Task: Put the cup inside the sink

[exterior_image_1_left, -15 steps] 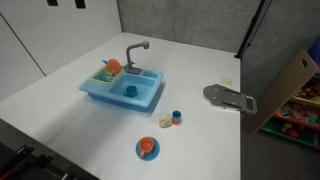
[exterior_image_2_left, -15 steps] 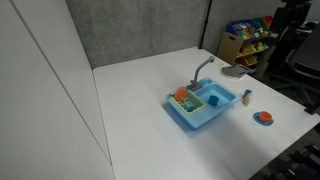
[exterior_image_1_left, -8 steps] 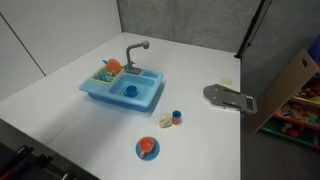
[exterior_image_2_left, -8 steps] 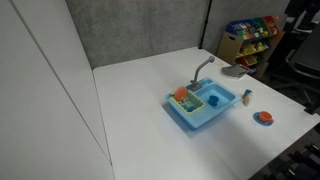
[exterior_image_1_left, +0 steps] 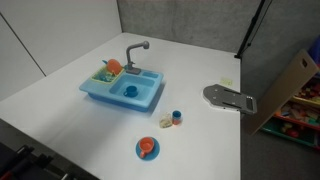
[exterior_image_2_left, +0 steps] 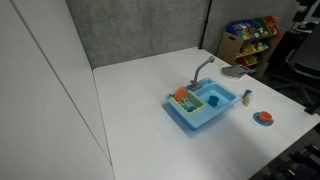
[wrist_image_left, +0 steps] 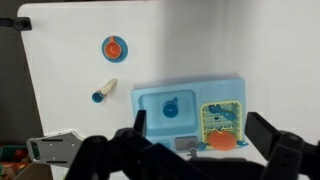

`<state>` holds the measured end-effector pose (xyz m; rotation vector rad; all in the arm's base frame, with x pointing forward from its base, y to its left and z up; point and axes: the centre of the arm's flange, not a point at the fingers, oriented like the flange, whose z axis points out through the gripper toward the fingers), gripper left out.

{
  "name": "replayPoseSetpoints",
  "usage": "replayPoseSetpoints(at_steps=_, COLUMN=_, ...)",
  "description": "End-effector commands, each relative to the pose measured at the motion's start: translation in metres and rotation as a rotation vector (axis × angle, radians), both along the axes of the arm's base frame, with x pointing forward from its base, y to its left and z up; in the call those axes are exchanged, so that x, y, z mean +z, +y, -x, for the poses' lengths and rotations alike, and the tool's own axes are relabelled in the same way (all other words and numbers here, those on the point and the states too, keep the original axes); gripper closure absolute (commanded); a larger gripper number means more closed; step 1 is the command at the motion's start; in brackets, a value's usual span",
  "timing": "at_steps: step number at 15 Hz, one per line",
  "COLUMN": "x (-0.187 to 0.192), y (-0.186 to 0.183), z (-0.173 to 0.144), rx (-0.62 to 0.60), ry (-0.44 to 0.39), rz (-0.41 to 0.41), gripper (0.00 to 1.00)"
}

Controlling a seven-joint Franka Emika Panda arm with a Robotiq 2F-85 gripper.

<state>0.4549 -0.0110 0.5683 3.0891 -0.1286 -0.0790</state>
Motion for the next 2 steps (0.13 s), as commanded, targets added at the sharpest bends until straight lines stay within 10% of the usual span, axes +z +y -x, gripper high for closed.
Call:
replayPoseSetpoints(at_steps=1, x=-0.001, y=0.0001, z=-0.0005, rx=0.0, ry=0.002, rz=0.0, gripper=0.0)
replayPoseSetpoints(at_steps=2, x=-0.002, y=0.0001, z=-0.001, rx=0.0, ry=0.004, rz=0.0, gripper=0.0)
